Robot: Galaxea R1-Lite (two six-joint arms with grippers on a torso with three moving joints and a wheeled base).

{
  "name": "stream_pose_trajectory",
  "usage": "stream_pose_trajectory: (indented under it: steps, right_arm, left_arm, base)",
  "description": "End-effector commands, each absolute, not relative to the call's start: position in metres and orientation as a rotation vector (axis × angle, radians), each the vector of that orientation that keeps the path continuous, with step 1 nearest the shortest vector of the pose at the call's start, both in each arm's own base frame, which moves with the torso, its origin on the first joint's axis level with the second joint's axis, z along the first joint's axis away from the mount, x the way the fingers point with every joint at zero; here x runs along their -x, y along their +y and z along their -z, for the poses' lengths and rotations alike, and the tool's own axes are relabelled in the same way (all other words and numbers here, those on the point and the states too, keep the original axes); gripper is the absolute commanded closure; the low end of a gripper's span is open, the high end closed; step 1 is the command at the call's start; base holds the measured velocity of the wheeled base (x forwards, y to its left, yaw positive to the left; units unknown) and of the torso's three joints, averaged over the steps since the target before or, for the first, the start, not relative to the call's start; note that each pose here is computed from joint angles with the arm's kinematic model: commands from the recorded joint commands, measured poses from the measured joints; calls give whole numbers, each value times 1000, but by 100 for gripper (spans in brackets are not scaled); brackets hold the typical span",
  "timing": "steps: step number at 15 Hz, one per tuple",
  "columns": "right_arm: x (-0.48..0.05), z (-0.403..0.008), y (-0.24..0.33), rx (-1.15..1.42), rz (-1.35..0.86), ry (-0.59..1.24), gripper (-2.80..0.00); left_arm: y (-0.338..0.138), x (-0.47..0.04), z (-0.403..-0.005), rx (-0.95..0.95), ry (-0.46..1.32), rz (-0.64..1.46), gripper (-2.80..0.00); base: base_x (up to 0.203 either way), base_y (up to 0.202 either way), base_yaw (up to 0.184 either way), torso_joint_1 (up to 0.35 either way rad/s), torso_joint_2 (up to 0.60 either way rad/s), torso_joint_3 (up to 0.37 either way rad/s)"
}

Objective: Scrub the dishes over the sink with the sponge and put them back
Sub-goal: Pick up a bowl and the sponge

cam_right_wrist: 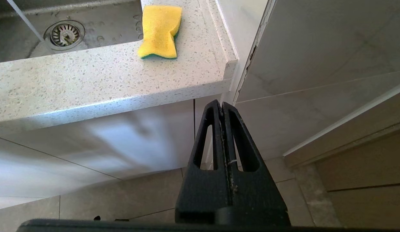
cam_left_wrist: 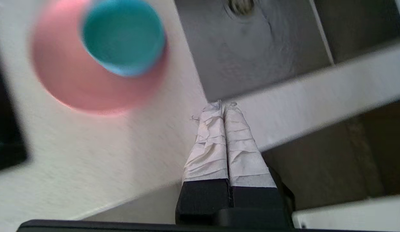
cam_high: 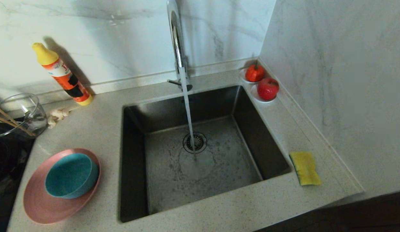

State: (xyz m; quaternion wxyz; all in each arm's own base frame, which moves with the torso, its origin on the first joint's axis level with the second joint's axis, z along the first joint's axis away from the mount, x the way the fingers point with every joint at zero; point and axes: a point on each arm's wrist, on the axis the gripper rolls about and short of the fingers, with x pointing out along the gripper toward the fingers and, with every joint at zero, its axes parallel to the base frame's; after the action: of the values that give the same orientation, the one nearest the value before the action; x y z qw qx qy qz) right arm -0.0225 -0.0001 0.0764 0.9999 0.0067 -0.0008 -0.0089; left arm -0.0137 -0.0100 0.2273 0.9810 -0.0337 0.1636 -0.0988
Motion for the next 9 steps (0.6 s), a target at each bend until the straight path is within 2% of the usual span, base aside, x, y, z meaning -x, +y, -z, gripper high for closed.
stream_pose_trajectory:
  steps: [1,6,9]
  right_arm:
    - [22,-77,0,-13,18,-1,0]
    - [22,-76,0,-13,18,-2,0]
    - [22,-76,0,-14,18,0,0]
  left_arm:
    - [-12,21,-203,75,348,219,0]
    - [-9,32,-189,21,247,226,0]
    - [-5,51,-151,-32,173,150,0]
  base:
    - [0,0,0,0,0,0]
    - [0,0,0,0,0,0]
    - [0,0,0,0,0,0]
